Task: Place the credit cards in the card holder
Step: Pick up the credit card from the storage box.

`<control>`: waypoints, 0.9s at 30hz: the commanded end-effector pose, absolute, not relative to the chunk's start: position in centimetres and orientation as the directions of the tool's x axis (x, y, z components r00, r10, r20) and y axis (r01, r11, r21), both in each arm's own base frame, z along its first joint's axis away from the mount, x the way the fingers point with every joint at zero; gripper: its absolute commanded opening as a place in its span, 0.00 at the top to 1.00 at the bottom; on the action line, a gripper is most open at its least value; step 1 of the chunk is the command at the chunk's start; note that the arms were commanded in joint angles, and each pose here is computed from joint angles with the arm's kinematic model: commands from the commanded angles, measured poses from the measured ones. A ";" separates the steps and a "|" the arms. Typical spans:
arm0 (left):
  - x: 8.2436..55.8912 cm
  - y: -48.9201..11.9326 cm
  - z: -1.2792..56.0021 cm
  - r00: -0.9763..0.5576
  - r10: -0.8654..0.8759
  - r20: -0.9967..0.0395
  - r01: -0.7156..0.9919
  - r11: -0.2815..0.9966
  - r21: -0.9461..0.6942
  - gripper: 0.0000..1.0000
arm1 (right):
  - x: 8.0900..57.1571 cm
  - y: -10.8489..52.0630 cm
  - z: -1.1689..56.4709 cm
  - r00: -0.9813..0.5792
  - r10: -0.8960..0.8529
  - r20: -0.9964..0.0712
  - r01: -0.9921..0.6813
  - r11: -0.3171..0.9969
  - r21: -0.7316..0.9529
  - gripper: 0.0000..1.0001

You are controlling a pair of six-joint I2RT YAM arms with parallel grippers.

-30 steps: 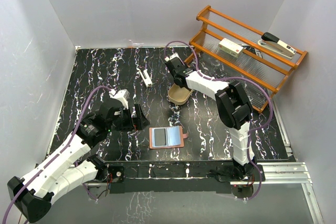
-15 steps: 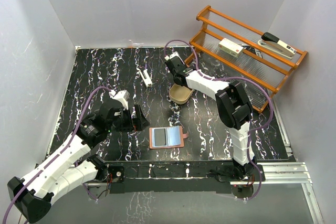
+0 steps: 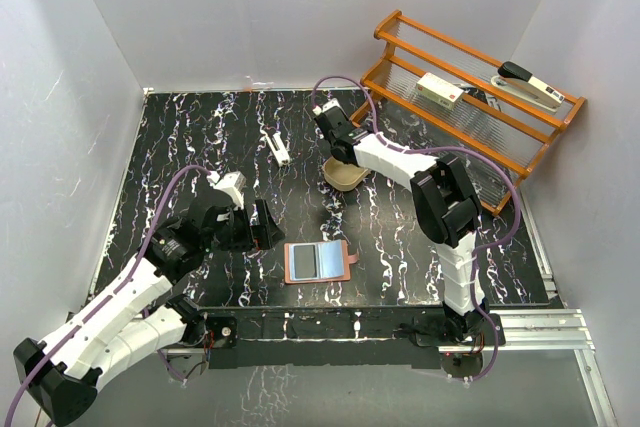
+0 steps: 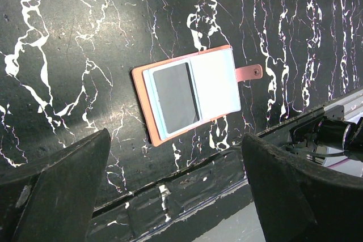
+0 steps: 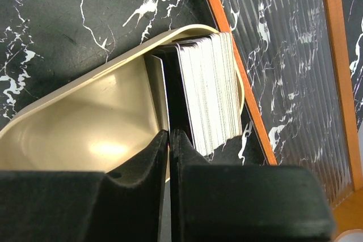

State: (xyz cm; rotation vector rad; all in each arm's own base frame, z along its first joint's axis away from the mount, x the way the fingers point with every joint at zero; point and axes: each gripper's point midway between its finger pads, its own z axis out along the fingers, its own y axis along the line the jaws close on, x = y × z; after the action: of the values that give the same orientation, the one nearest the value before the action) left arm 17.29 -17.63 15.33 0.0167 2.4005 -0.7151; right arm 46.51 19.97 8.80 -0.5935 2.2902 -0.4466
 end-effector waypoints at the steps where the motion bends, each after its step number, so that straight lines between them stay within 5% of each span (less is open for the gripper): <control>1: 17.1 -17.7 15.2 -0.806 -0.144 -0.574 0.191 0.854 -0.483 0.01 | 47.9 20.7 12.7 -0.598 -0.474 -0.647 -0.233 0.874 -0.426 0.97; 17: 16.6 -18.2 13.9 -0.832 -0.180 -0.525 0.152 0.836 -0.527 0.02 | 44.6 21.3 15.9 -0.603 -0.390 -0.696 -0.276 0.920 -0.277 1.00; 27: 16.5 -20.7 15.8 -0.844 -0.310 -0.438 0.096 0.715 -0.692 0.07 | 38.1 24.8 21.3 -0.591 -0.199 -0.782 -0.420 0.903 0.088 1.00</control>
State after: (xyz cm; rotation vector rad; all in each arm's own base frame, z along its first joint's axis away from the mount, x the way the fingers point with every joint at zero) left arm 16.54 -18.92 13.62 -0.0952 2.4363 -0.8381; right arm 40.76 22.25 17.19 -0.4882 2.2771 0.0159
